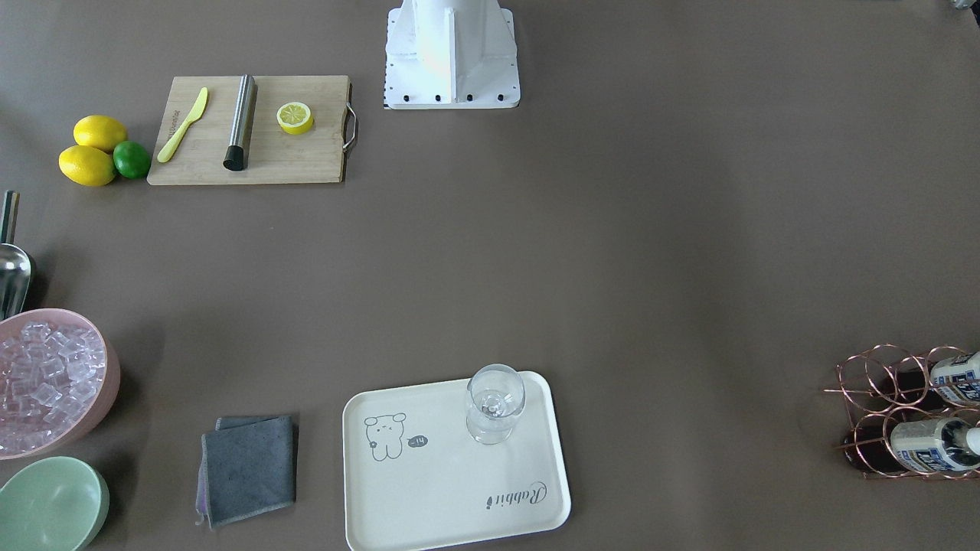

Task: Take tea from basket to plate

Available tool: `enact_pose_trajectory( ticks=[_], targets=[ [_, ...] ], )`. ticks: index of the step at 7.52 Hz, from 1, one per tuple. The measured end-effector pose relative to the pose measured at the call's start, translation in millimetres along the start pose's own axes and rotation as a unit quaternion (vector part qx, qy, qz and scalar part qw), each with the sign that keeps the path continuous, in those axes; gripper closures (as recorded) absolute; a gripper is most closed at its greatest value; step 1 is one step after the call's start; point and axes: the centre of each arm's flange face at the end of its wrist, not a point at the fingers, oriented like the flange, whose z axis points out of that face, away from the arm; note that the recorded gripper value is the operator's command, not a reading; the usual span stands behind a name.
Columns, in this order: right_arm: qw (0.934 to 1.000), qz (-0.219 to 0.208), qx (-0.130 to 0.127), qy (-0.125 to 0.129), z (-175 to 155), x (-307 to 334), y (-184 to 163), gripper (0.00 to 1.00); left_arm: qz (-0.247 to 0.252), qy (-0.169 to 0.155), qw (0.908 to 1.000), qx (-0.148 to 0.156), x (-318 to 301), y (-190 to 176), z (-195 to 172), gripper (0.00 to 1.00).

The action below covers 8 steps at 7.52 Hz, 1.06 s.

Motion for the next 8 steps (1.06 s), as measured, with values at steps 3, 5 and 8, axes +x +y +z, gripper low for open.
enact_pose_trajectory(
  ticks=[3,5,8],
  targets=[
    [1.0000,0.001,-0.001,0.001,1.1,1.2,1.0,0.00,-0.169,-0.017,0.9853,-0.017,34.0,-62.2,2.2,0.03],
    [1.0000,0.002,-0.002,0.001,2.0,2.1,1.3,0.00,-0.270,-0.010,0.9627,-0.008,39.0,-82.5,-0.6,0.03],
    [1.0000,0.004,-0.004,0.002,3.9,5.2,4.1,0.00,-0.340,0.009,0.9403,0.007,42.1,-92.6,8.6,0.18]
  ],
)
